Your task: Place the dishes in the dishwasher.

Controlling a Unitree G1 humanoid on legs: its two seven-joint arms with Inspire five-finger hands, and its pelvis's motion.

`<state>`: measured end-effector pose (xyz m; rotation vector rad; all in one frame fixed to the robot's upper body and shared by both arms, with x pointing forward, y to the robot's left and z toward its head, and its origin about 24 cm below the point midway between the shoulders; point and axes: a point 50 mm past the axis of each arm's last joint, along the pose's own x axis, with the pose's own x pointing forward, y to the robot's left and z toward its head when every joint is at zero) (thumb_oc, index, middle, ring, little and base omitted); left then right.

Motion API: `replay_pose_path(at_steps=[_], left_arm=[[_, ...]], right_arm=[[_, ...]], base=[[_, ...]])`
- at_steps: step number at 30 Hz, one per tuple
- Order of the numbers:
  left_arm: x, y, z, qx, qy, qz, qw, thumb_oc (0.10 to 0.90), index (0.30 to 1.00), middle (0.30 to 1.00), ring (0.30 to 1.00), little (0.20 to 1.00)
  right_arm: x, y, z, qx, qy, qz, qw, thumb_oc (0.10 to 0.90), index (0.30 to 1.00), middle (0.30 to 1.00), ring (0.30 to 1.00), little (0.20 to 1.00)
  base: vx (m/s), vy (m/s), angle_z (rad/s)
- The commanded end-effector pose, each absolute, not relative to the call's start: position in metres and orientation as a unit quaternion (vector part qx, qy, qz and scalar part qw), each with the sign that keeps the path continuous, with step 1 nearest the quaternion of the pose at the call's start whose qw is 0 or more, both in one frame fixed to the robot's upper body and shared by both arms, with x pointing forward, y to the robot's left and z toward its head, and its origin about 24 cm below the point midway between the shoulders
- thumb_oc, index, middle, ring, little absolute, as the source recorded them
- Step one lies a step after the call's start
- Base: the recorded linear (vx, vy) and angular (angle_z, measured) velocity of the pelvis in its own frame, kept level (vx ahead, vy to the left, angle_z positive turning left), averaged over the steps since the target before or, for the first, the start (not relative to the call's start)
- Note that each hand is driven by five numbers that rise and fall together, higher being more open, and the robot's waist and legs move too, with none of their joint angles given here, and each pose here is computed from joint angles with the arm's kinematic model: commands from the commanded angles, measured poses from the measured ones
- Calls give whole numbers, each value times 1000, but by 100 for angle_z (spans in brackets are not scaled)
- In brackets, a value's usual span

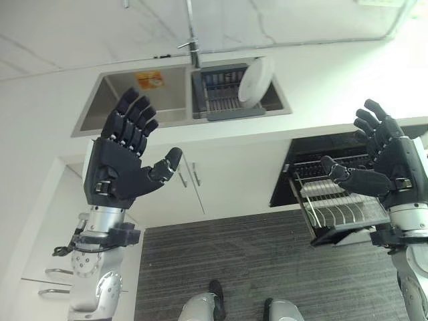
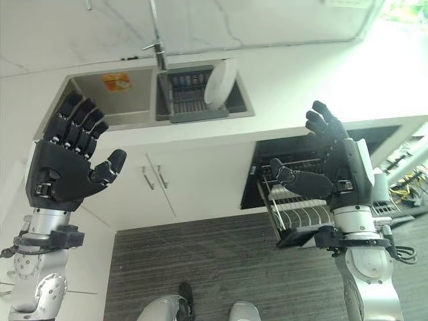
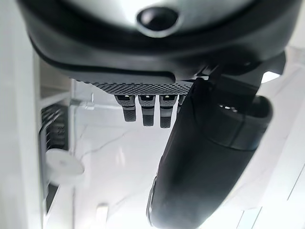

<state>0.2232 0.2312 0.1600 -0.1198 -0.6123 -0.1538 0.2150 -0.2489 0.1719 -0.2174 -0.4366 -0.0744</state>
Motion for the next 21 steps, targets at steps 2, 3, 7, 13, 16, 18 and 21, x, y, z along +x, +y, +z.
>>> replay_pose_path(at_steps=[2,3,7,13,16,18,21], left_arm=[[202,227,211,-9,-433,-120,893,800,900,900,900,900],[201,225,214,4,-441,-125,889,800,900,900,900,900],[202,221,218,19,-447,-126,885,800,900,900,900,900],[206,221,221,24,-445,-118,888,800,900,900,900,900],[205,221,220,24,-442,-119,889,800,900,900,900,900],[204,220,221,22,-442,-121,889,800,900,900,900,900],[206,220,219,12,-436,-124,891,800,900,900,900,900]], right_arm=[[212,-248,209,-104,-332,-69,935,800,900,900,900,900],[213,-247,204,-103,-317,-65,940,800,900,900,900,900],[211,-244,198,-81,-319,-36,944,800,900,900,900,900],[211,-240,204,-83,-342,-14,936,800,900,900,900,900],[211,-238,204,-76,-346,-9,935,800,900,900,900,900],[209,-239,207,-87,-355,-14,931,800,900,900,900,900],[213,-237,211,-94,-360,-22,928,800,900,900,900,900]], base=[[209,278,8],[245,299,1],[156,122,-19],[181,-178,-24],[256,-208,10],[267,-301,43],[205,-280,43]])
